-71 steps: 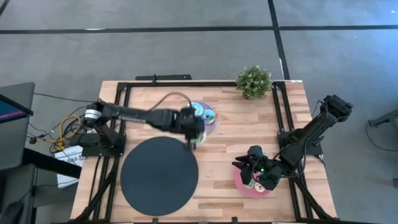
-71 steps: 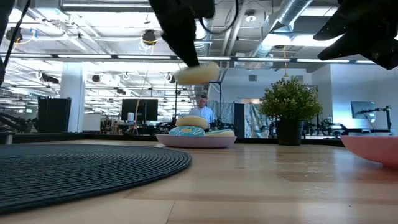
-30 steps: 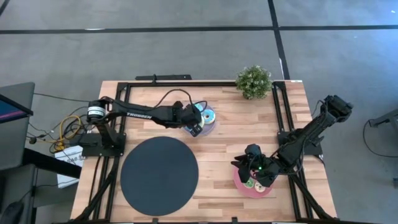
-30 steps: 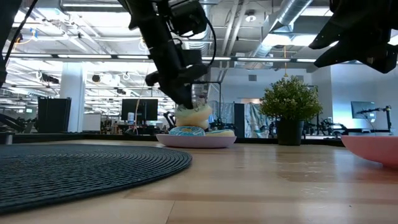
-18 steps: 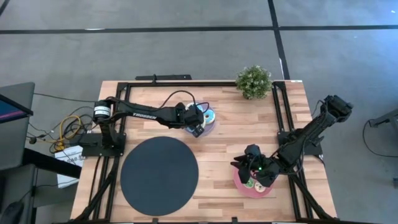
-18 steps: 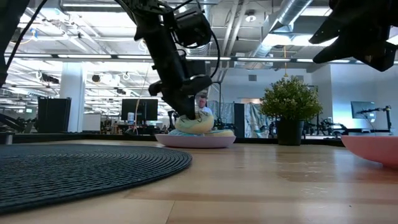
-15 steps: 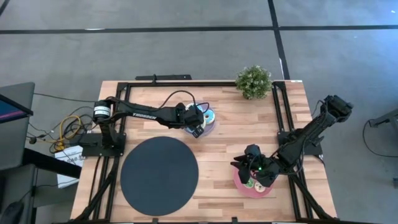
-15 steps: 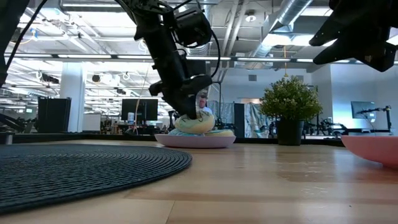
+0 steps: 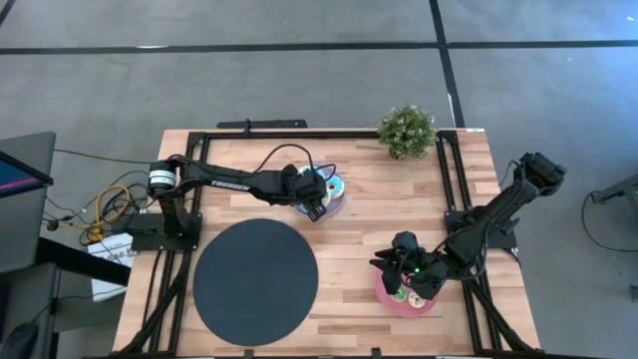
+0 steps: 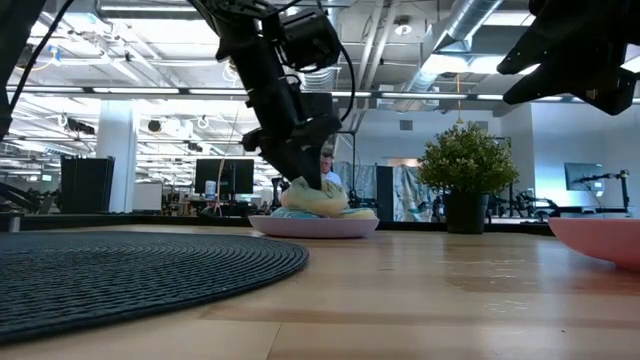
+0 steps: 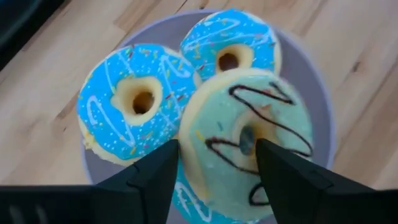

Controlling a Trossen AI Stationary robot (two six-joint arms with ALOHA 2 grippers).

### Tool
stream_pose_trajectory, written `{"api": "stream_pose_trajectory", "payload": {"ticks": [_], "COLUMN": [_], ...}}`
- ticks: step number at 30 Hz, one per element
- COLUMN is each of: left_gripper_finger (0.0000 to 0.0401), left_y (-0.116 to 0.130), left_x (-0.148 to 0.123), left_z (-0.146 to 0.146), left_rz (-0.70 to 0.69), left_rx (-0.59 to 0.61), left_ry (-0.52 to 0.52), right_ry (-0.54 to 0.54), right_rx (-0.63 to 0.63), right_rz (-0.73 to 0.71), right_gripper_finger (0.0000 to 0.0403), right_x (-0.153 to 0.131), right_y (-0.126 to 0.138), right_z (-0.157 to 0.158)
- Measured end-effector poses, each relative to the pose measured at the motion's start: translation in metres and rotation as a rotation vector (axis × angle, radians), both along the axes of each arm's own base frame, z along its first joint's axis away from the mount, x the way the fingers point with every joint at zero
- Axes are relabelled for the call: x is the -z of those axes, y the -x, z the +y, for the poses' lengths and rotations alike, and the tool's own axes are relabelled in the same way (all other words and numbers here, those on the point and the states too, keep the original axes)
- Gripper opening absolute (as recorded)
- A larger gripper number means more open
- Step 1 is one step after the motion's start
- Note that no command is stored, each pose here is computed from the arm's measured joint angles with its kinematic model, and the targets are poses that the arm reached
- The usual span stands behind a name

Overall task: Pick & Place donuts
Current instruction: Put the large light green donut on the purple plate, then return to Home Position

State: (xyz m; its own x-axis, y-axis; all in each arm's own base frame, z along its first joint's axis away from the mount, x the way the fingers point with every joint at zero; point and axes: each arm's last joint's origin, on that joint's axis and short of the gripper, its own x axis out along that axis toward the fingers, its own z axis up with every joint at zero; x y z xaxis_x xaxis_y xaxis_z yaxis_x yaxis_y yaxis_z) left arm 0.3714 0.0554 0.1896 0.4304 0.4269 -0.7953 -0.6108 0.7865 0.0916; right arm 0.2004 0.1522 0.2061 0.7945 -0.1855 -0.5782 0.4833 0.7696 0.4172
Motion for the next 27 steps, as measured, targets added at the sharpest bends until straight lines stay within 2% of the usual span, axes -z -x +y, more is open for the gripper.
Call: {"api": "stream_pose_trajectory", "payload": {"ticks": [10, 14, 17, 20, 23, 25, 27], "left_gripper_finger": [0.0222, 0.0222, 0.0215, 0.0178, 0.0102, 0.0039, 0.0014], "left_y": [0.003, 0.011, 0.016, 0.023, 0.031, 0.036, 0.043], "left_x": [-0.029, -0.048, -0.067, -0.081, -0.079, -0.072, -0.064], "left_z": [-0.001, -0.014, -0.029, -0.044, -0.055, -0.061, -0.067], "left_rz": [0.051, 0.018, -0.020, -0.044, -0.072, -0.124, -0.198], "left_rx": [0.048, 0.109, 0.203, 0.282, 0.337, 0.383, 0.443], "left_ry": [-0.027, -0.025, -0.055, -0.087, -0.105, -0.066, -0.018], "right_ry": [0.000, 0.002, 0.001, 0.024, 0.102, 0.146, 0.150], "right_rx": [0.001, 0.005, 0.024, 0.046, 0.009, 0.011, 0.005], "right_rz": [-0.002, -0.002, -0.001, 0.009, 0.053, 0.069, 0.100], "right_gripper_finger": [0.0129, 0.0129, 0.0129, 0.0129, 0.0129, 0.0124, 0.0104], "right_x": [0.000, 0.000, 0.000, 0.000, 0.001, 0.001, 0.002], "right_y": [0.000, 0.000, -0.003, -0.009, -0.016, -0.022, -0.029], "right_z": [0.000, -0.001, -0.005, -0.013, -0.024, -0.033, -0.045]}}
